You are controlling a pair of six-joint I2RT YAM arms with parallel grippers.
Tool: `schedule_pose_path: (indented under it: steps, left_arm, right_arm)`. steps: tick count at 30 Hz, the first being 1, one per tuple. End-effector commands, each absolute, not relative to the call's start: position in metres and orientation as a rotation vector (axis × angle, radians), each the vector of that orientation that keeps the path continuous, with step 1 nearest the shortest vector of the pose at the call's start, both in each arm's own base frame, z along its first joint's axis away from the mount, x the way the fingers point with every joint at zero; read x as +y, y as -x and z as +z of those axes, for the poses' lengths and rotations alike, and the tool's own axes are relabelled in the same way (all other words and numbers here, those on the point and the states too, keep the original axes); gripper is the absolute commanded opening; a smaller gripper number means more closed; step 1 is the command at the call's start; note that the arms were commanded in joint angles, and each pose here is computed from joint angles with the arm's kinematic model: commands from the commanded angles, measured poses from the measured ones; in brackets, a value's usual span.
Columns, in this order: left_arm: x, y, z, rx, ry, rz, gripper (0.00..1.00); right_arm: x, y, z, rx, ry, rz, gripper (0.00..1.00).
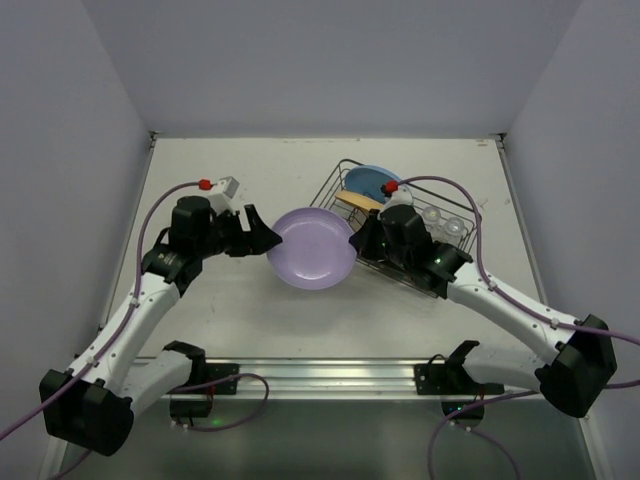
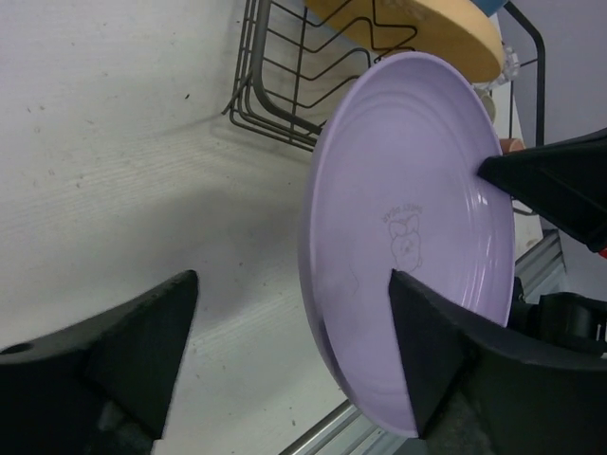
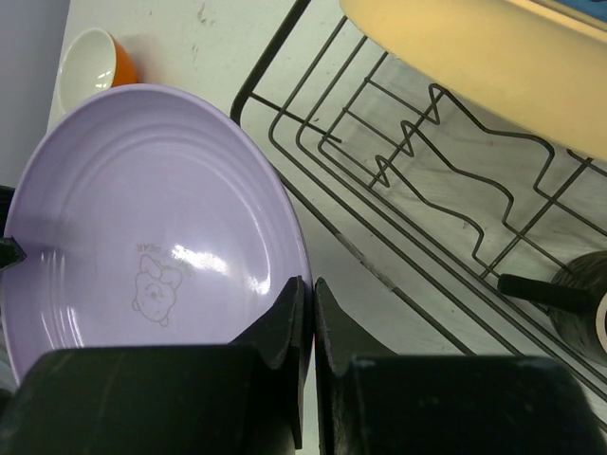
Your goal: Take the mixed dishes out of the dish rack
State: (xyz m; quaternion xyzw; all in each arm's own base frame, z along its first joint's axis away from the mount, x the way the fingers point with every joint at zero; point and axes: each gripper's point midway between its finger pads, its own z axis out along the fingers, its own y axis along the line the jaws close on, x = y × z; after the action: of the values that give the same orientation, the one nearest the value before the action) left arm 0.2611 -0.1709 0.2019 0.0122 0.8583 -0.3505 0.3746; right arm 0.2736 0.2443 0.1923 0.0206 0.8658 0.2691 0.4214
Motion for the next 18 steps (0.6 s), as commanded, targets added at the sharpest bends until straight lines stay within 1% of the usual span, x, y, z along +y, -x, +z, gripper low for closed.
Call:
schedule_pose_path:
  steps: [1, 2, 3, 4, 7, 13, 15, 17, 18]
  left_arm:
    - [-0.176, -0.265, 0.206, 2.174, -0.047, -0.913, 0.72]
    - [-0.175, -0.266, 0.199, 2.199, -0.038, -0.893, 0.66]
    - [-0.175, -0.266, 0.195, 2.212, -0.039, -0.880, 0.58]
    - [-0.173, -0.268, 0.192, 2.222, -0.029, -0.862, 0.32]
    - [-0.170, -0.271, 0.186, 2.240, -0.011, -0.815, 0.00]
    - [-0.162, -0.273, 0.177, 2.254, 0.026, -0.749, 0.00]
    - [-0.152, -0.275, 0.171, 2.255, 0.093, -0.696, 0.00]
    - [-0.138, -0.275, 0.164, 2.239, 0.187, -0.623, 0.00]
    - [-0.135, -0.274, 0.163, 2.226, 0.238, -0.620, 0.00]
  right_arm:
    - [0.254, -0.282, 0.225, 2.067, -0.035, 0.693, 0.00]
    - [0.257, -0.282, 0.230, 2.055, -0.028, 0.702, 0.00]
    - [0.261, -0.280, 0.231, 2.055, -0.016, 0.711, 0.00]
    - [0.263, -0.278, 0.233, 2.052, -0.007, 0.723, 0.00]
    - [0.269, -0.275, 0.239, 2.044, 0.006, 0.742, 0.00]
    - [0.277, -0.272, 0.245, 2.025, 0.020, 0.786, 0.00]
    - [0.282, -0.271, 0.245, 2.025, 0.032, 0.808, 0.00]
    - [0.283, -0.272, 0.245, 2.022, 0.037, 0.811, 0.31]
    - [0.284, -0.272, 0.242, 2.028, 0.037, 0.810, 0.62]
